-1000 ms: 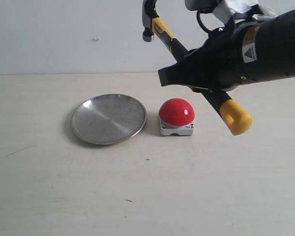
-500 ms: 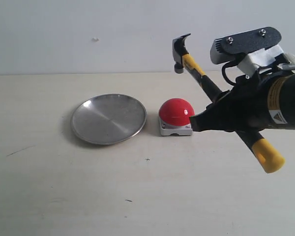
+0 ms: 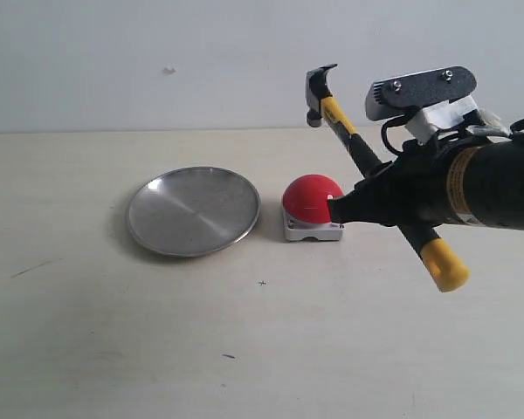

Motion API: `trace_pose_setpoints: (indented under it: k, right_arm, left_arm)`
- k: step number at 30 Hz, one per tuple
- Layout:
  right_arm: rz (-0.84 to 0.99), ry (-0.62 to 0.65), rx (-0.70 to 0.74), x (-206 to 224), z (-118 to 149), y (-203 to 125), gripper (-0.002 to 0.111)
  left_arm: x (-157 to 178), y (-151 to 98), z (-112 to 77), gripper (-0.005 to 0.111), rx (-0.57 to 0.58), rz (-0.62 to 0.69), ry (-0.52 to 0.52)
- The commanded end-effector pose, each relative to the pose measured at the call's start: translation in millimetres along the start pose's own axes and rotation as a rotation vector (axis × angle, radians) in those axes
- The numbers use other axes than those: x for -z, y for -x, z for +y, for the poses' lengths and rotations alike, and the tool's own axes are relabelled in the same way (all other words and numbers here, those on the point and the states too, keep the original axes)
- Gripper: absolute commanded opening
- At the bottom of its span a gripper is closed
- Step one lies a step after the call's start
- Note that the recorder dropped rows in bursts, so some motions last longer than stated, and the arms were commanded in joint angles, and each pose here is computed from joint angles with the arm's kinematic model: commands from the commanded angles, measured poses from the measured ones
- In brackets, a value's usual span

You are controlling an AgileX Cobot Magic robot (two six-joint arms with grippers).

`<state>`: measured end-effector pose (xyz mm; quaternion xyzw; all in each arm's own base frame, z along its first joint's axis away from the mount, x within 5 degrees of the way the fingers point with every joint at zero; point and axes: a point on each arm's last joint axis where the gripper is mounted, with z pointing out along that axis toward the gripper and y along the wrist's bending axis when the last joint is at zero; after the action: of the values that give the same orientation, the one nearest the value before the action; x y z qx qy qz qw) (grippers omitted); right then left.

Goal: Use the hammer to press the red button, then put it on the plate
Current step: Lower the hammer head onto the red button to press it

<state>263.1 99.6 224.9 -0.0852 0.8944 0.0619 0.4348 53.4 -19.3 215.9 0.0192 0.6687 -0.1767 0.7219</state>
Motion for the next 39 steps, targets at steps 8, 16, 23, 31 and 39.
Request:
trace_pose_setpoints:
  k: [8, 16, 23, 31, 39]
  right_arm:
    - [0.055, 0.076, -0.041, -19.2, -14.0, -15.8, 0.000]
    - [0.019, 0.099, -0.044, -10.6, -12.3, -10.7, 0.000]
    - [-0.089, 0.065, -0.046, 19.1, -16.5, 6.8, 0.000]
    - [0.059, 0.054, -0.044, -9.2, -17.1, -23.5, 0.000]
    - [0.224, 0.092, -0.046, -44.1, -13.0, -57.4, 0.000]
  left_arm:
    - [0.5, -0.6, 0.3, 0.000, 0.012, -0.004, 0.002]
    - [0.5, -0.6, 0.3, 0.000, 0.012, -0.004, 0.002]
    - [0.5, -0.6, 0.3, 0.000, 0.012, -0.004, 0.002]
    - [0.5, -0.6, 0.3, 0.000, 0.012, -0.004, 0.002]
    - [0.5, -0.6, 0.3, 0.000, 0.012, -0.004, 0.002]
